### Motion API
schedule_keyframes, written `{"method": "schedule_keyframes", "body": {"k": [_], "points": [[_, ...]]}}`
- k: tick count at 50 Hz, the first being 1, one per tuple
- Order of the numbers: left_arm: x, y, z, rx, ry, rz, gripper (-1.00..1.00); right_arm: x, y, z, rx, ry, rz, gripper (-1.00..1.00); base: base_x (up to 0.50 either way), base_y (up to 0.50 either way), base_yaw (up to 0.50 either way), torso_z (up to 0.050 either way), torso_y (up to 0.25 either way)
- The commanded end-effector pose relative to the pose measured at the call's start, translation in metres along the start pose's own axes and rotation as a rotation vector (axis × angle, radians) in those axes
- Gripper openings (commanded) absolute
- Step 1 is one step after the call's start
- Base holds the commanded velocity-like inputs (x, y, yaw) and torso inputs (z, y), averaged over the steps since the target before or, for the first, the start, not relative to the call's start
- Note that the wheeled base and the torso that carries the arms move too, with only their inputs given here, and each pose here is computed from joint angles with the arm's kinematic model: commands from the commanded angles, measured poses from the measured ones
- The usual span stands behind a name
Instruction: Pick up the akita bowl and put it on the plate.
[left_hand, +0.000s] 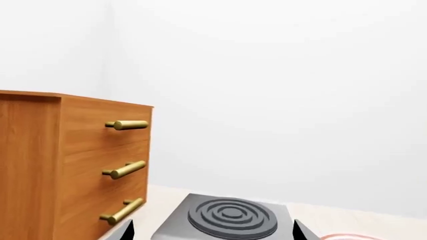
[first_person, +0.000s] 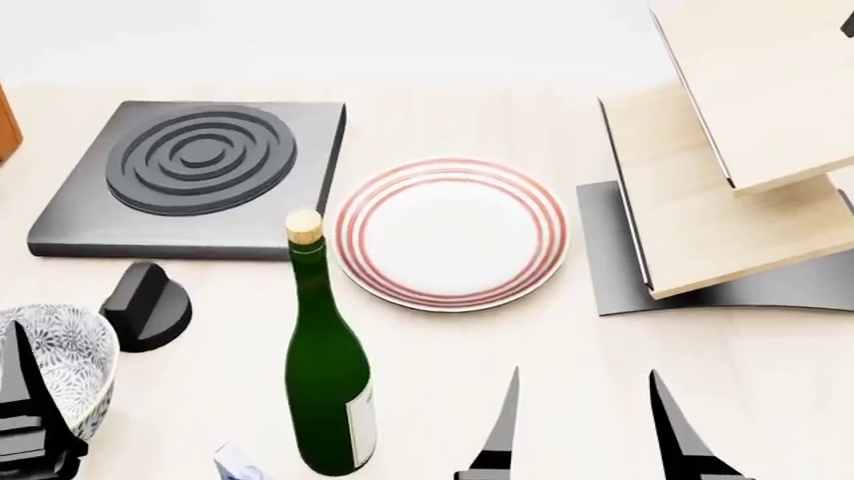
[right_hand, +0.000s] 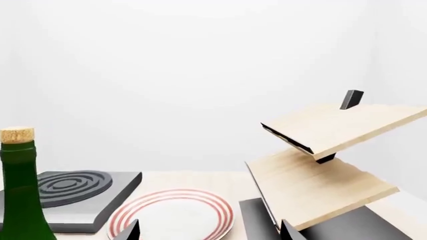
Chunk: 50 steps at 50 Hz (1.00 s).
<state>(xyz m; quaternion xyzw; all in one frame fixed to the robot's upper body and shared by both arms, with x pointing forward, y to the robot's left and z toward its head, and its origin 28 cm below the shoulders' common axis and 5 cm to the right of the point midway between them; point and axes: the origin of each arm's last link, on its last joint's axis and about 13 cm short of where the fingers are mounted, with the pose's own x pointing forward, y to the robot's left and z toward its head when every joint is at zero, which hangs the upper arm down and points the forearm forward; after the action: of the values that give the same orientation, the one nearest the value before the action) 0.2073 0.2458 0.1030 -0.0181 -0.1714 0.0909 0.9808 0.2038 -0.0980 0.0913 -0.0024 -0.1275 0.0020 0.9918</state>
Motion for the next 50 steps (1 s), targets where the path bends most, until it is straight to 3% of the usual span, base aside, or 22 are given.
{"method": "schedule_keyframes", "body": {"k": [1, 50], "points": [[-0.0002, 0.0, 0.0003, 0.0, 0.001, 0.0, 1.0, -0.0001, 0.0, 0.0003, 0.001, 0.0, 0.001, 1.0, 0.1, 0.0, 0.0, 0.0, 0.0], [-0.0013, 0.0006, -0.0011, 0.002, 0.001, 0.001, 1.0, -0.0016, 0.0014, -0.0003, 0.001, -0.008, 0.014, 1.0, 0.17, 0.0, 0.0, 0.0, 0.0]]}}
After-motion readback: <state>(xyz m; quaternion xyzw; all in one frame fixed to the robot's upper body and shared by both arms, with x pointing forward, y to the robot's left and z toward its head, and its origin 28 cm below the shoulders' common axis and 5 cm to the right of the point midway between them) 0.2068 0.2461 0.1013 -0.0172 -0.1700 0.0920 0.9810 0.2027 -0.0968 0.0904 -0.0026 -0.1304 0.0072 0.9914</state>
